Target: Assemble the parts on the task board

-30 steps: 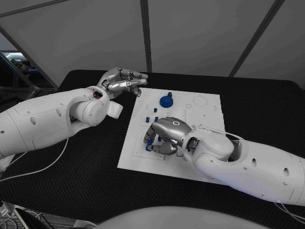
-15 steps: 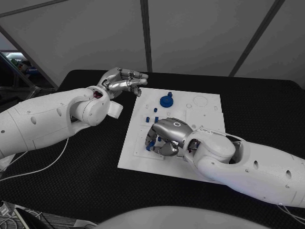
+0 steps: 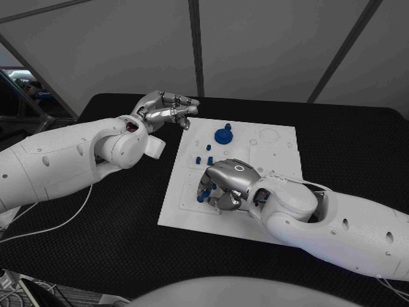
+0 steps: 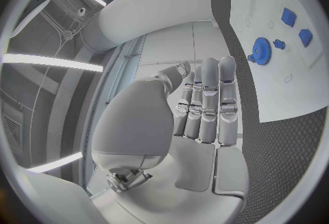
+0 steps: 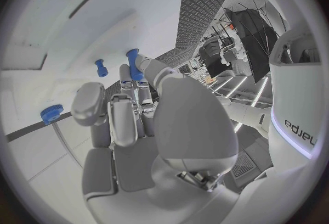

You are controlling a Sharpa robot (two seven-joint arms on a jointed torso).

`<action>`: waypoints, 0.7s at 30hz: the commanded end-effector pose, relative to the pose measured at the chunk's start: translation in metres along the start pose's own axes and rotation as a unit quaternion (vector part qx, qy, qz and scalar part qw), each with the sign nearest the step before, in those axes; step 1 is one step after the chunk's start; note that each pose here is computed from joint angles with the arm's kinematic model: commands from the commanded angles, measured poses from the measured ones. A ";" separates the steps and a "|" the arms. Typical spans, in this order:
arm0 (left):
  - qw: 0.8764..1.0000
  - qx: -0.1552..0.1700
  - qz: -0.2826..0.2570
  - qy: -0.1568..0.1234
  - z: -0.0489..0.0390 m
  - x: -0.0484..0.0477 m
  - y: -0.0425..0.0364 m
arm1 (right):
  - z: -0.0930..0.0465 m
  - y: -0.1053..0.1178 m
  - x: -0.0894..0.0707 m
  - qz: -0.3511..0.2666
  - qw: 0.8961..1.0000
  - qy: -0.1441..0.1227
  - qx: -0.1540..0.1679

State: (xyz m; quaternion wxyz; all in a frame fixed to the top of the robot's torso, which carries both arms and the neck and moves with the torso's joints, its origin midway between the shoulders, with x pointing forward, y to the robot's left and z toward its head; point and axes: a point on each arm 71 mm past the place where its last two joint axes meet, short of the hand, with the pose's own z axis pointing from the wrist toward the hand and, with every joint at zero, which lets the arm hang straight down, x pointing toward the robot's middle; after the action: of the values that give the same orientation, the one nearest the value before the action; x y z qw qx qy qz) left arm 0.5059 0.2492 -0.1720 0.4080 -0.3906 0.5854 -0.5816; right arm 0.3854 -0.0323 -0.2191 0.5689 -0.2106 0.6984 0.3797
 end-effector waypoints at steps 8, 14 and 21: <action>1.000 0.001 -0.003 0.006 0.0004 0.0015 -0.0009 | 0.001 -0.001 0.001 -0.010 1.000 0.013 0.005; 1.000 0.001 -0.003 0.007 0.0002 0.0015 -0.0009 | 0.003 0.000 0.002 -0.003 1.000 0.013 0.003; 1.000 0.000 -0.004 0.007 0.0001 0.0017 -0.0009 | 0.006 0.000 0.003 0.000 1.000 0.019 0.005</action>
State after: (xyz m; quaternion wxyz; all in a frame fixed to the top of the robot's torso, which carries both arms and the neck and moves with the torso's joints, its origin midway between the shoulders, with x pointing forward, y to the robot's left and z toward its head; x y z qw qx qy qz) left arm 0.5057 0.2488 -0.1722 0.4063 -0.3907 0.5867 -0.5815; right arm 0.3877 -0.0274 -0.2215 0.5625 -0.2145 0.7044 0.3759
